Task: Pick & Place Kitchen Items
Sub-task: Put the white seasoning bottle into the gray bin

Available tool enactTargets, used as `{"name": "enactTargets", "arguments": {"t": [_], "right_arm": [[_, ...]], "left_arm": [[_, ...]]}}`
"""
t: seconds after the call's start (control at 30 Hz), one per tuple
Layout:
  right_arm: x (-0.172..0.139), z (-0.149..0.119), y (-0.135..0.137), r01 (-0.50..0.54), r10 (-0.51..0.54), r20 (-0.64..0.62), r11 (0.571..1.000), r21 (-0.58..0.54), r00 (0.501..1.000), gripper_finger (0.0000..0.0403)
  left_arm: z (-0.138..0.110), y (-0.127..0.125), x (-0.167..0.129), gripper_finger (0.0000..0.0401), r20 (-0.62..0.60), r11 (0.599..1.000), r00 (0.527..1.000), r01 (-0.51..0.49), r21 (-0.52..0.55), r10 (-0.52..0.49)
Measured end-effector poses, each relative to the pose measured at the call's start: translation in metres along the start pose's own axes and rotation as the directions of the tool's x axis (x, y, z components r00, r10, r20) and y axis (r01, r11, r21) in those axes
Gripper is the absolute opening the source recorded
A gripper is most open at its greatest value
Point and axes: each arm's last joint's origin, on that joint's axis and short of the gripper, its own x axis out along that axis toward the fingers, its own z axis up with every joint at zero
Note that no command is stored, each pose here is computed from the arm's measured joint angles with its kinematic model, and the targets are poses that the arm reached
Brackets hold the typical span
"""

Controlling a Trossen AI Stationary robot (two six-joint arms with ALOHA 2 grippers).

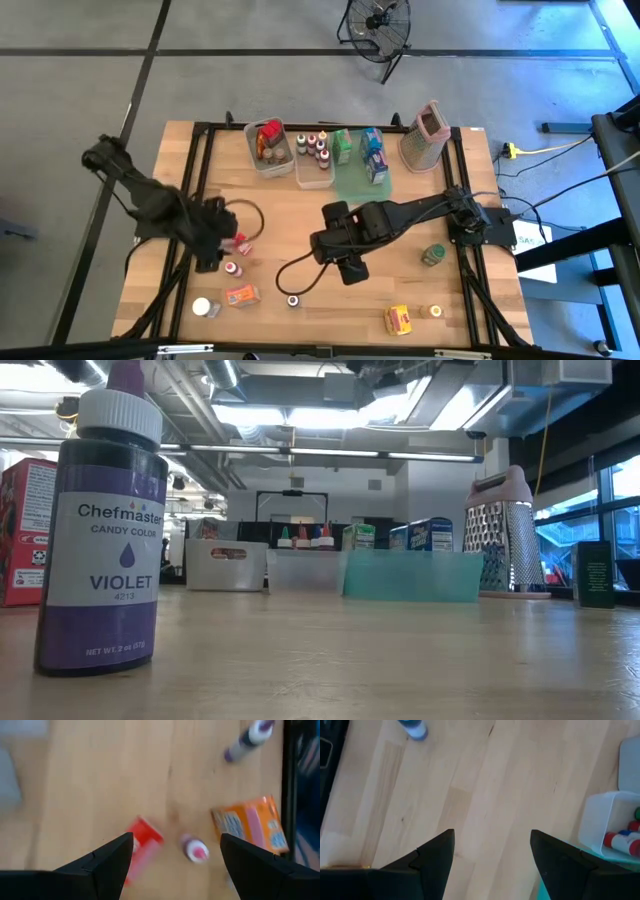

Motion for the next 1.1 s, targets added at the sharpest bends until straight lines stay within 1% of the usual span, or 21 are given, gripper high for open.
{"name": "enactTargets", "arguments": {"t": [0.1,0.2,0.3,0.4,0.47,0.6,0.7,0.8,0.93,1.1], "right_arm": [[0.000,0.003,0.000,0.000,0.000,0.028,1.000,0.003,1.000,0.0261],[0.000,0.004,0.000,0.000,0.000,0.040,1.000,0.009,0.999,0.0261],[0.004,0.006,0.001,-0.002,0.001,0.054,1.000,0.025,0.999,0.0261],[0.009,0.007,0.005,-0.004,0.003,0.057,1.000,0.019,0.998,0.0261],[0.014,0.009,0.007,-0.007,0.005,0.073,1.000,0.019,0.997,0.0261],[0.023,0.012,0.009,-0.008,0.006,0.087,1.000,0.021,0.996,0.0261],[0.025,0.014,0.008,-0.007,0.005,0.107,1.000,0.025,0.994,0.0261],[0.025,0.018,0.008,-0.009,0.005,0.143,1.000,0.029,0.990,0.0261],[0.024,0.020,0.011,-0.009,0.007,0.169,1.000,0.010,0.986,0.0261],[0.023,0.023,0.016,-0.012,0.013,0.203,1.000,-0.005,0.979,0.0261]], "left_arm": [[-0.003,-0.018,0.008,0.0295,-0.060,0.999,0.998,-0.001,-0.048,-0.002],[-0.005,-0.032,0.017,0.0295,-0.112,0.998,0.993,0.023,-0.057,-0.029],[-0.009,-0.050,0.025,0.0294,-0.166,0.997,0.983,0.071,-0.016,-0.073],[-0.015,-0.071,0.033,0.0294,-0.211,0.989,0.967,0.150,0.018,-0.143],[-0.019,-0.079,0.039,0.0294,-0.260,0.983,0.953,0.176,0.054,-0.156],[-0.024,-0.084,0.048,0.0294,-0.393,0.983,0.905,0.184,0.024,-0.160],[-0.028,-0.085,0.050,0.0294,-0.437,0.986,0.889,0.164,0.020,-0.139],[-0.036,-0.086,0.047,0.0294,-0.464,0.991,0.879,0.131,0.022,-0.106],[-0.043,-0.090,0.045,0.0294,-0.463,0.995,0.881,0.099,-0.022,-0.098],[-0.054,-0.100,0.040,0.0294,-0.446,0.994,0.889,0.109,-0.022,-0.107]]}}
